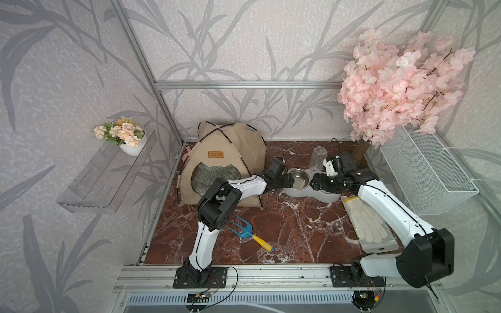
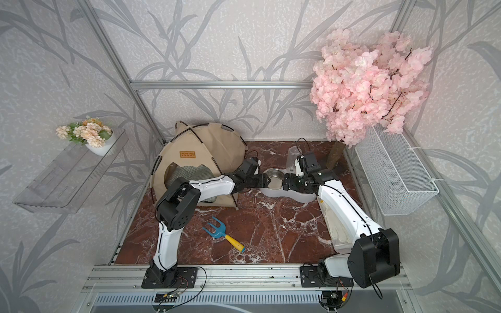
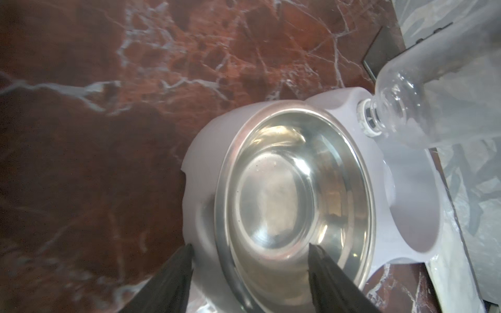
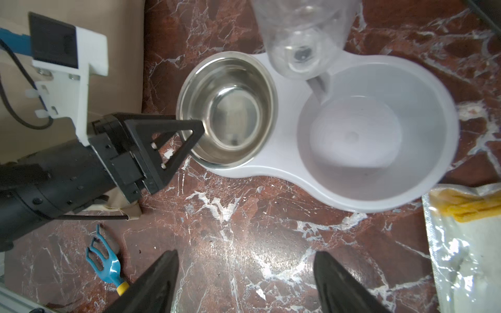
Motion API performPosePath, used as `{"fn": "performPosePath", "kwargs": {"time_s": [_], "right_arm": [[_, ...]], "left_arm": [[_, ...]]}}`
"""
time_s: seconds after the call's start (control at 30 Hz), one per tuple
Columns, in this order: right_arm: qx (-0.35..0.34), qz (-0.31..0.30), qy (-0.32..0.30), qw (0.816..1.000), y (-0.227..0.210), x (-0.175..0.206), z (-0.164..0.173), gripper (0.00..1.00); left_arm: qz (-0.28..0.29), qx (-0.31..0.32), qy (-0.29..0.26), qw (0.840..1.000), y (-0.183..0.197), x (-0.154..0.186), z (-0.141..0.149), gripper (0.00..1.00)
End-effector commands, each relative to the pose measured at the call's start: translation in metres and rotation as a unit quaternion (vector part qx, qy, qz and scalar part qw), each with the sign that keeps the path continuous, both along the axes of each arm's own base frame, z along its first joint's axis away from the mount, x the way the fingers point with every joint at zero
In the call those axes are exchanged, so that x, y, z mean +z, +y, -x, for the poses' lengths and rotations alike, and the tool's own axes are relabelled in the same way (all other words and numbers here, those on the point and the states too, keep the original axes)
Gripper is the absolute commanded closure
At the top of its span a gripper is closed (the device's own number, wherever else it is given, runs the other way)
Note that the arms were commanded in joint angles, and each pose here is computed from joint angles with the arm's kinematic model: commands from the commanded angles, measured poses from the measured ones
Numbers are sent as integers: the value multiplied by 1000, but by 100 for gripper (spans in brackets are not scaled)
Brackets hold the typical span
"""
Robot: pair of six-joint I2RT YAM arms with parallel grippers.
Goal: Move the pet food container to the center of the board.
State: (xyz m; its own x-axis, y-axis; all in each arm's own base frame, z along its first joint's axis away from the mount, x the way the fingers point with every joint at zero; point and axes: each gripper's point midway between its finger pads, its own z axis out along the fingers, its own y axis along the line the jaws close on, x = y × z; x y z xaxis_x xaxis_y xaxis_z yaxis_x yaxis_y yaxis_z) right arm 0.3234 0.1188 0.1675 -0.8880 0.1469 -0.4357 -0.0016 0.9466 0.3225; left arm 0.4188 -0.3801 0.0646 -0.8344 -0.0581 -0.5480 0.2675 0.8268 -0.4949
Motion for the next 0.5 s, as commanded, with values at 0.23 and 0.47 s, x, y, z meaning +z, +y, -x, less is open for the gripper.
{"fn": "performPosePath", "kwargs": {"time_s": [0.23,0.47], "right_arm": [[4,37,-22,999,-20,0,21,18],[18,19,-158,987,-16,13,13,20]], "left_arm": [[20,13,-56,998,11,69,1,30],[-65,-12,-159,985,65,123,43,29]]}}
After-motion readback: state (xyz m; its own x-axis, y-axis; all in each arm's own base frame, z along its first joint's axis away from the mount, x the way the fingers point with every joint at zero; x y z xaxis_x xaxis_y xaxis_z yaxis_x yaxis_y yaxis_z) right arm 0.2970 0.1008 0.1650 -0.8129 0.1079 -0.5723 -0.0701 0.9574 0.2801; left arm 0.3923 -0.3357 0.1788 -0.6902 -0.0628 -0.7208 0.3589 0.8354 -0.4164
